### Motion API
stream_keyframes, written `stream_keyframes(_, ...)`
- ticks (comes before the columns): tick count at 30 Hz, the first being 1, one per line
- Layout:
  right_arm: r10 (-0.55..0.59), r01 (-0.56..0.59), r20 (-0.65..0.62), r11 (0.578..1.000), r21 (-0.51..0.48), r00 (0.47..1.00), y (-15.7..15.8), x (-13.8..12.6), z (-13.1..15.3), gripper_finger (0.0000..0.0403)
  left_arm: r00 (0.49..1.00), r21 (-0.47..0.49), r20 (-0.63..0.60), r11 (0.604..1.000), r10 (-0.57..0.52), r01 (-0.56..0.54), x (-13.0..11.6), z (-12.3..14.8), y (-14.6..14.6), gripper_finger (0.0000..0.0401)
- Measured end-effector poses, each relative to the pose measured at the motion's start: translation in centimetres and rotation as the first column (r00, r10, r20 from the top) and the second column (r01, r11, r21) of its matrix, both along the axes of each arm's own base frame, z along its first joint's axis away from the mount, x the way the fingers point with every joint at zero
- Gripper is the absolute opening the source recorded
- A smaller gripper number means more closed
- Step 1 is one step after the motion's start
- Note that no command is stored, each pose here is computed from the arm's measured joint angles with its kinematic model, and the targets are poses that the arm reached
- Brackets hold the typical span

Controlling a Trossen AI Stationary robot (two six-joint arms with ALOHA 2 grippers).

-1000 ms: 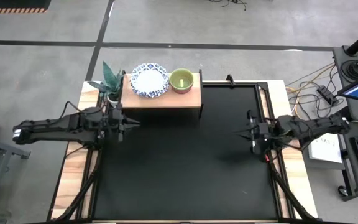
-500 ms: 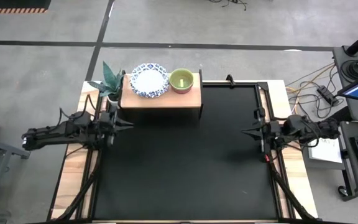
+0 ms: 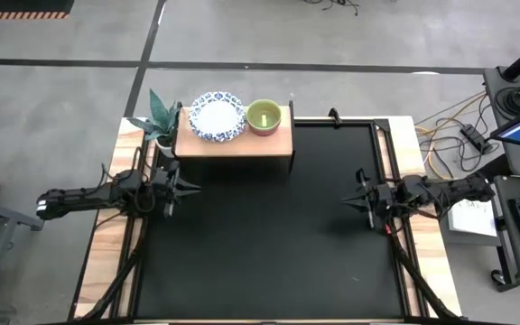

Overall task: Place and stack bowls onto a shelf
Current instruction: Return to Home Position

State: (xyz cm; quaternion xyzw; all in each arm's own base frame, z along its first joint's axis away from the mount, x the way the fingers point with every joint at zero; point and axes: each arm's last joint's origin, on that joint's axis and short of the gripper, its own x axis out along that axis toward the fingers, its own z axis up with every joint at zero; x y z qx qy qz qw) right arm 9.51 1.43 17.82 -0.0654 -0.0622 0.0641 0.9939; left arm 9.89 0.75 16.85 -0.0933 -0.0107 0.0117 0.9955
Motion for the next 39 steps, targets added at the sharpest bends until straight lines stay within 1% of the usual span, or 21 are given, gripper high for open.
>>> stream_keyframes(3, 0.019, -0.017, -0.041, 0.999, 0.043, 0.999, 0.0, 0.1, -0.4, 0.0009, 1.000, 0.018, 0.004, 1.000, 0.001, -0.001, 0.0, 0.1, 0.0, 0.0039)
stream_keyframes(6, 0.028, -0.026, -0.041, 0.999, 0.047, 0.999, 0.1, 0.1, -0.4, 0.0009, 1.000, 0.018, -0.012, 1.000, 0.001, -0.001, 0.1, -0.1, 0.0, 0.0039)
stream_keyframes(9, -0.010, 0.012, -0.036, 0.999, 0.039, 0.999, -0.1, 0.1, -0.3, 0.0009, 0.999, -0.018, -0.033, 1.000, 0.012, -0.013, 0.1, -0.3, 0.0, 0.0039)
stream_keyframes(12, -0.049, 0.053, -0.047, 0.995, 0.083, 0.998, -0.2, 0.2, -0.4, 0.0009, 0.998, -0.081, -0.050, 0.996, 0.033, -0.037, 0.2, -0.4, 0.1, 0.0039)
stream_keyframes(13, -0.049, 0.054, -0.055, 0.994, 0.100, 0.997, -0.2, 0.2, -0.4, 0.0009, 0.998, -0.088, -0.054, 0.995, 0.035, -0.039, 0.2, -0.5, 0.1, 0.0039)
stream_keyframes(14, -0.047, 0.055, -0.067, 0.992, 0.117, 0.997, -0.2, 0.2, -0.5, 0.0009, 0.997, -0.079, -0.062, 0.996, 0.035, -0.040, 0.3, -0.5, 0.1, 0.0039)
stream_keyframes(16, -0.053, 0.065, -0.091, 0.989, 0.134, 0.994, -0.2, 0.2, -0.7, 0.0009, 0.997, -0.025, -0.075, 0.999, 0.036, -0.038, 0.3, -0.6, 0.1, 0.0039)
stream_keyframes(18, -0.073, 0.083, -0.100, 0.991, 0.101, 0.992, -0.3, 0.2, -0.9, 0.0009, 0.995, 0.034, -0.090, 0.999, 0.038, -0.035, 0.4, -0.8, 0.2, 0.0039)
stream_keyframes(20, -0.085, 0.089, -0.096, 0.995, 0.041, 0.992, -0.3, 0.2, -0.9, 0.0009, 0.994, 0.079, -0.102, 0.996, 0.039, -0.031, 0.5, -0.8, 0.2, 0.0039)
stream_keyframes(22, -0.092, 0.091, -0.090, 0.996, -0.017, 0.992, -0.3, 0.2, -0.9, 0.0009, 0.993, 0.086, -0.112, 0.996, 0.039, -0.029, 0.5, -0.9, 0.2, 0.0039)
stream_keyframes(25, -0.098, 0.092, -0.086, 0.994, -0.066, 0.992, -0.3, 0.3, -0.9, 0.0009, 0.991, 0.086, -0.128, 0.996, 0.039, -0.028, 0.6, -1.0, 0.2, 0.0039)
stream_keyframes(39, -0.099, 0.092, -0.087, 0.993, -0.073, 0.991, -0.3, 0.3, -1.0, 0.0009, 0.987, 0.087, -0.153, 0.996, 0.038, -0.025, 0.8, -1.0, 0.2, 0.0039)
